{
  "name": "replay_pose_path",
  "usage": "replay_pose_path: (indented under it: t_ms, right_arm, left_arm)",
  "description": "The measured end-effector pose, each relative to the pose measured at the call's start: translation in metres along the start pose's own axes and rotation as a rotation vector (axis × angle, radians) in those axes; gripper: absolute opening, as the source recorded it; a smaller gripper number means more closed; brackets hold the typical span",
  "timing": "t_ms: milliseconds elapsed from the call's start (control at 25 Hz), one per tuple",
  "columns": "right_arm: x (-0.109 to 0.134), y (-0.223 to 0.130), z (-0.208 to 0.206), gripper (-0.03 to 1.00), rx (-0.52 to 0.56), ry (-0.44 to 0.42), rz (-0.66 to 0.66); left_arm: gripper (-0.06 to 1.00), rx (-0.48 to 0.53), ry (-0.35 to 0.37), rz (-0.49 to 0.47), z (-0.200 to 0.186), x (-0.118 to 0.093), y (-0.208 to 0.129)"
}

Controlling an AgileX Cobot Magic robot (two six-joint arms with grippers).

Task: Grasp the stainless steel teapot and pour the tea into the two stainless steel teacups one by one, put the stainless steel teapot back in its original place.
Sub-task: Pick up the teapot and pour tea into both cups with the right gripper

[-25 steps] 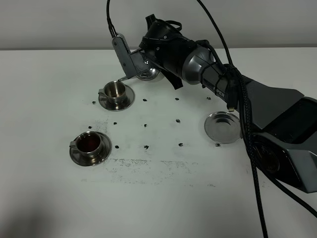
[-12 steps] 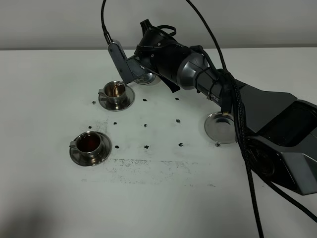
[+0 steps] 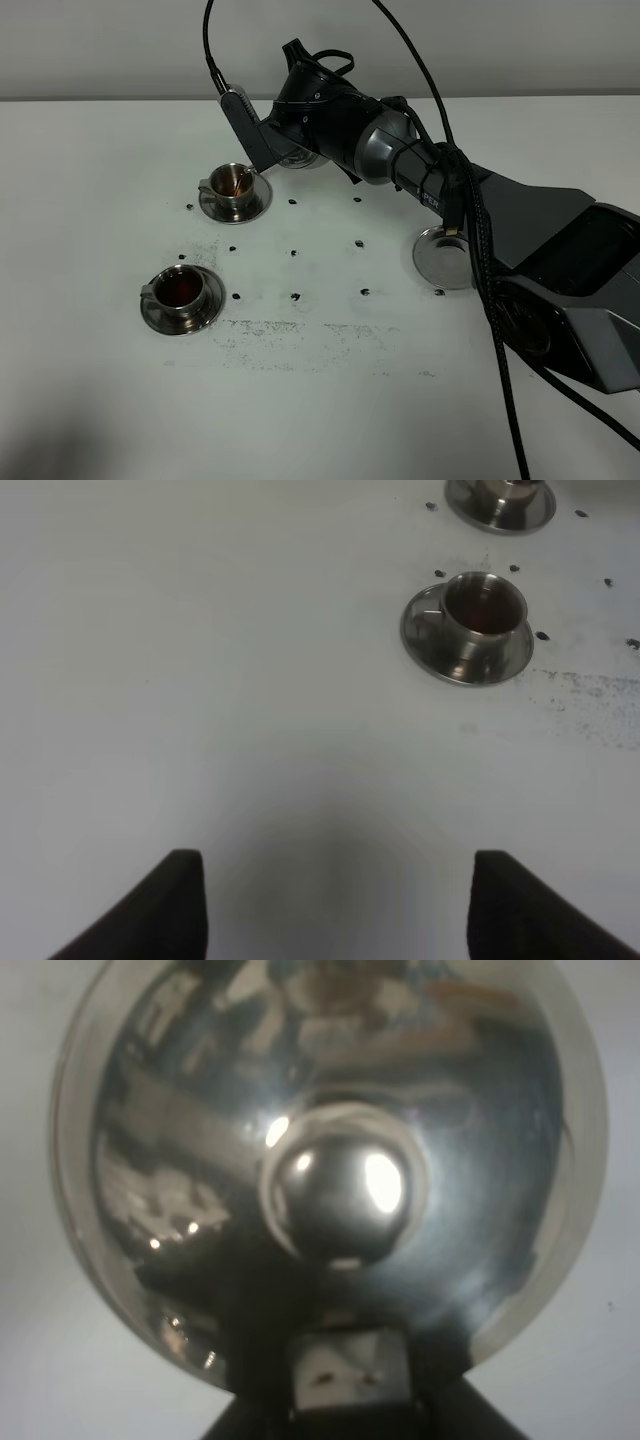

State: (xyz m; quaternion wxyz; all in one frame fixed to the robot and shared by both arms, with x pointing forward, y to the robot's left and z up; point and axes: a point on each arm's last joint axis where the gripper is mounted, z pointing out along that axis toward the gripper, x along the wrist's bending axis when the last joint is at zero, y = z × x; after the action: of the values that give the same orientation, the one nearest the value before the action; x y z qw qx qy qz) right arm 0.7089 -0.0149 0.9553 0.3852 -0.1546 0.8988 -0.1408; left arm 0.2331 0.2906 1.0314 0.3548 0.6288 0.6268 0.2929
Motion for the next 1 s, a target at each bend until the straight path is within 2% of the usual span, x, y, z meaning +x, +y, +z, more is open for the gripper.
replay_pose_path:
  t_ms: [1000]
  right_arm:
    - [-0.004, 0.009, -0.008, 0.18, 0.026, -0.052, -0.065]
  left_arm:
    - [0.54, 0.000, 0.000, 0.000, 0.000, 0.000, 0.000]
